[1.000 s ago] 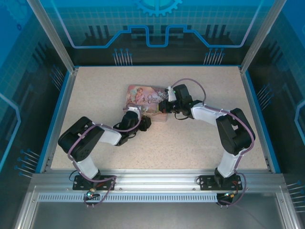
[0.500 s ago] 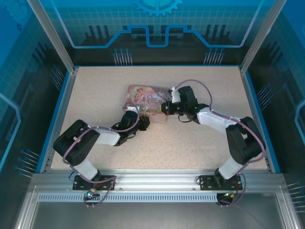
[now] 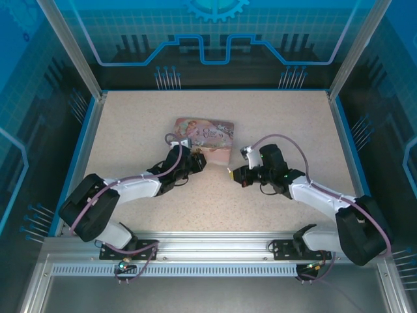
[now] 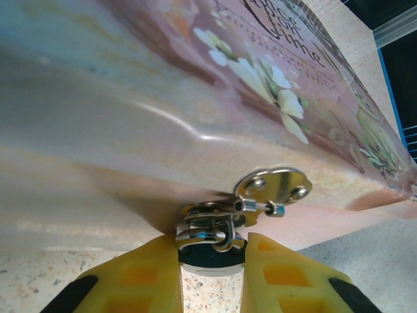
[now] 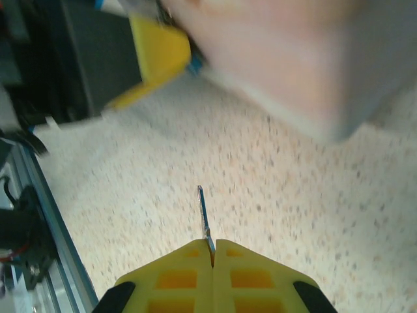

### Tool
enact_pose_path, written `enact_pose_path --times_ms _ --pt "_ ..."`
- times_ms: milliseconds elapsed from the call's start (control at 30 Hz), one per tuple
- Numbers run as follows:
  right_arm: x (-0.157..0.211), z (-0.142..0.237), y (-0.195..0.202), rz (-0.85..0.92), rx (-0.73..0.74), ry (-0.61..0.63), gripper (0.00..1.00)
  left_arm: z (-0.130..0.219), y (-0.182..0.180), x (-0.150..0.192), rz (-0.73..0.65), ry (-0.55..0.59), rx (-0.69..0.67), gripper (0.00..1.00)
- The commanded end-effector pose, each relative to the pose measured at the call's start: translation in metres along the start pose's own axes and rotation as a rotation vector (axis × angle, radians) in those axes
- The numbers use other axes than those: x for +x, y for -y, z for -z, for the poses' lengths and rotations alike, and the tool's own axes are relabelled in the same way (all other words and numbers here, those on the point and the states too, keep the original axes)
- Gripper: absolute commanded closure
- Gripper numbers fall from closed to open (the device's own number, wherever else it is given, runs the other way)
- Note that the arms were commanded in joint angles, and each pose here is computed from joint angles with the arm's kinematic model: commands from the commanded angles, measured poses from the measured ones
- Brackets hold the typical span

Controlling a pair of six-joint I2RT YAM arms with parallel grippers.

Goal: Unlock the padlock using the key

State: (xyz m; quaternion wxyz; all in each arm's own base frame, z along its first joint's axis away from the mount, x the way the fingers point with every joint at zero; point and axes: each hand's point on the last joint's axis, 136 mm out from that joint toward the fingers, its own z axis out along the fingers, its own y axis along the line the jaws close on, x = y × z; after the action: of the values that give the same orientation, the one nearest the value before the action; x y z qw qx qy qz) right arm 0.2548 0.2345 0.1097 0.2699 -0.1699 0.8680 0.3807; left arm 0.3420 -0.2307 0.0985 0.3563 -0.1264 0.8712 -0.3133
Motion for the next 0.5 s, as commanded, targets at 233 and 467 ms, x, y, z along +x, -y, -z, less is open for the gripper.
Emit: enact_pose_path --times_ms 233,467 --pt "-0.007 -0.03 -0.017 0.143 -0.103 0.035 1.0 0.014 0.055 -0.017 0.17 0.001 0.156 0.93" --pt "-0.015 -0.044 -0.01 0.239 -0.072 0.036 1.0 0.016 0.068 -0.015 0.224 -0.047 0.198 0.94"
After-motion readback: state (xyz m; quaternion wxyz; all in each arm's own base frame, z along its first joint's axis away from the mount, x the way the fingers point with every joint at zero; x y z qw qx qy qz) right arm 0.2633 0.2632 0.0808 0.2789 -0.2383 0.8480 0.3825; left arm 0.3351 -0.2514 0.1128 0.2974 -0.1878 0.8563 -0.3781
